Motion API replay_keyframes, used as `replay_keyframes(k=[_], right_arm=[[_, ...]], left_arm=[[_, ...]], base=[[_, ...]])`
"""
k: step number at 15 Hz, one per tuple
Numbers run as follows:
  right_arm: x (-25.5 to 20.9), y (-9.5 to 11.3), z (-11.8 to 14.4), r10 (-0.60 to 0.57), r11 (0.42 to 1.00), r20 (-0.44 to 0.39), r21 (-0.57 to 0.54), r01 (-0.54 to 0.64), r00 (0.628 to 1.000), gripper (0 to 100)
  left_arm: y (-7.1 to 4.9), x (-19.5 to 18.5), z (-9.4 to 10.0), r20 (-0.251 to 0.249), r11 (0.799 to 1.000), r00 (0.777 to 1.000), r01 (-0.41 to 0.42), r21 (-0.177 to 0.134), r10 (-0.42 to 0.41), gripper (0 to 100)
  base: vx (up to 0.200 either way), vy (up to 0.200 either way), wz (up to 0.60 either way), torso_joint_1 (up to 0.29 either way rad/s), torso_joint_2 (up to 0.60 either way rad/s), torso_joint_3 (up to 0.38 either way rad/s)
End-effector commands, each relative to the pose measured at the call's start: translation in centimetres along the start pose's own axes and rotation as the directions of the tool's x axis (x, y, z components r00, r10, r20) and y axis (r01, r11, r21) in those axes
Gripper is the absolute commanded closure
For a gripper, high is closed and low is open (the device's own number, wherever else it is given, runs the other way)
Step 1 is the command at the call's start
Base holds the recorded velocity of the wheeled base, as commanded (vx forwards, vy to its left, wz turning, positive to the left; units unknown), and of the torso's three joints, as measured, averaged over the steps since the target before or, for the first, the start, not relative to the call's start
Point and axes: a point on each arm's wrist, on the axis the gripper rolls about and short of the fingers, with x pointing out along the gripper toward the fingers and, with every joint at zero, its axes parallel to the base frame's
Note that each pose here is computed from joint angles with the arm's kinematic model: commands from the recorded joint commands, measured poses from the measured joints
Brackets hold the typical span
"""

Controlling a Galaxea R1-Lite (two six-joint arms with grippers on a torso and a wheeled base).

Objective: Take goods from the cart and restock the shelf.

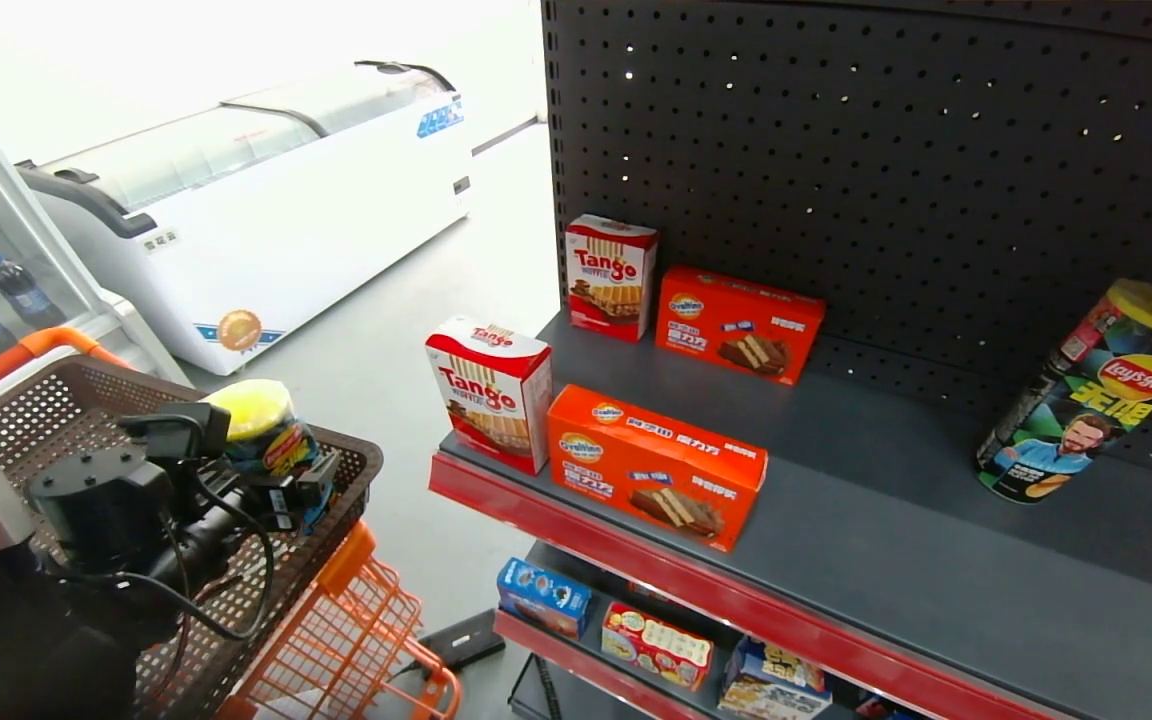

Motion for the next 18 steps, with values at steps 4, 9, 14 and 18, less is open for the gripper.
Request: replay_keyframes(k=[4, 9, 14, 18], right_arm=[[0.0, 0.0, 0.0, 0.001, 1.000, 0.000, 0.000, -0.001, 1.000, 0], [0.0, 0.0, 0.0, 0.001, 1.000, 0.000, 0.000, -0.001, 1.000, 0], [0.0, 0.0, 0.0, -0.001, 1.000, 0.000, 0.000, 0.001, 1.000, 0], [0.0, 0.0, 0.0, -0.001, 1.000, 0.000, 0.000, 0.001, 1.000, 0]], left_arm=[[-0.1, 4.9, -0.5, 0.067, 1.000, 0.998, 0.004, 0.002, -0.004, 0], [-0.2, 5.9, 0.2, 0.113, 1.000, 0.994, 0.008, 0.002, -0.008, 100], [-0.1, 5.2, 2.6, 0.186, 1.000, 0.983, 0.005, 0.011, -0.007, 100], [-0.9, 2.7, 7.4, 0.305, 0.999, 0.952, 0.023, 0.030, -0.031, 100]], base=[[0.000, 0.000, 0.00, 0.000, 0.00, 0.000], [0.000, 0.000, 0.00, 0.000, 0.00, 0.000], [0.000, 0.000, 0.00, 0.000, 0.00, 0.000], [0.000, 0.000, 0.00, 0.000, 0.00, 0.000]])
